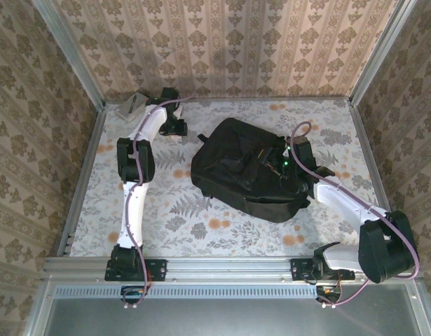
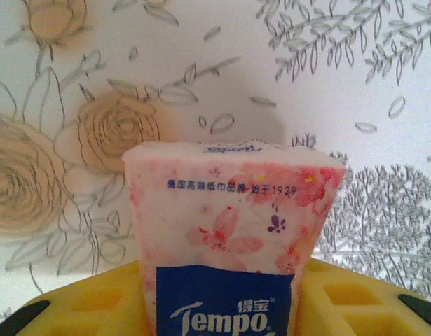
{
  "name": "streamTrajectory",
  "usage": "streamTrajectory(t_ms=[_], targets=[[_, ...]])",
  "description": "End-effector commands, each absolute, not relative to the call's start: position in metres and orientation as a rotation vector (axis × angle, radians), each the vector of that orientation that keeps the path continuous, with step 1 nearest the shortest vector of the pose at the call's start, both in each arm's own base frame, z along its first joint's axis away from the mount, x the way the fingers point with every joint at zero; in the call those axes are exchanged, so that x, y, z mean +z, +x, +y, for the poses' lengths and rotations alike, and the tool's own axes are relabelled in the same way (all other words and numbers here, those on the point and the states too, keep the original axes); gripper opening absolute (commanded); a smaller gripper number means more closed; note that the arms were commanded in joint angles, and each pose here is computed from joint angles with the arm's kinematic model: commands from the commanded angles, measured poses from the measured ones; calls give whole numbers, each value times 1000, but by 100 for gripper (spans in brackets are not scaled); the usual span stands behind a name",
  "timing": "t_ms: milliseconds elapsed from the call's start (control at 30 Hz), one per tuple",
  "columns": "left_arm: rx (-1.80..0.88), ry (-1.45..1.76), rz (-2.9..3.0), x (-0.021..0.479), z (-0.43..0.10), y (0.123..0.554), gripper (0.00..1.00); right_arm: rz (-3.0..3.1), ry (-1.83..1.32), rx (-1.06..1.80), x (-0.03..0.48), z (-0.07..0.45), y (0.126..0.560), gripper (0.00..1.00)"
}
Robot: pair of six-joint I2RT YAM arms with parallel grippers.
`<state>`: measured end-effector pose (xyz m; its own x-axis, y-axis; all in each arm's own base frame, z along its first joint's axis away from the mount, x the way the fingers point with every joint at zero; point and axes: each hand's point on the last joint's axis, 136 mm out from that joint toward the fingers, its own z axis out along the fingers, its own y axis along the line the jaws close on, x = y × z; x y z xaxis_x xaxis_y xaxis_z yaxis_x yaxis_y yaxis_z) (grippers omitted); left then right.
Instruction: Pack books, pencil case, and school supplies into a backpack
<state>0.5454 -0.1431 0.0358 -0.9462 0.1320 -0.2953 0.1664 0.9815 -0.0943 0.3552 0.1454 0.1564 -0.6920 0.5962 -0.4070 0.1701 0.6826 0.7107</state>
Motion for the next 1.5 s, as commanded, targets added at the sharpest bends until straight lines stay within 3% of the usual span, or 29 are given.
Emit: streamTrajectory(t_ms=[0, 200, 433, 800, 933, 1200, 1467], targets=[[-233, 217, 2732, 101, -151, 539, 46, 2210, 501, 895, 185, 148, 352, 50], [-288, 274, 2592, 180, -162, 498, 52, 2177, 301, 986, 226, 171, 340, 55], [-362, 598, 2336, 255, -210, 400, 52, 2155, 90, 1123, 268, 200, 316, 54], [-338, 1084, 1935, 292, -250, 268, 48, 2160, -29, 1409, 291, 223, 277, 53], [-279, 1220, 1800, 290, -261, 245, 47, 2167, -94, 1535, 289, 236, 265, 55], [-264, 1375, 1650, 287, -282, 226, 46, 2208, -208, 1633, 280, 262, 249, 70], [-300, 1442, 1637, 281, -292, 218, 44, 2209, -262, 1673, 283, 279, 251, 71]])
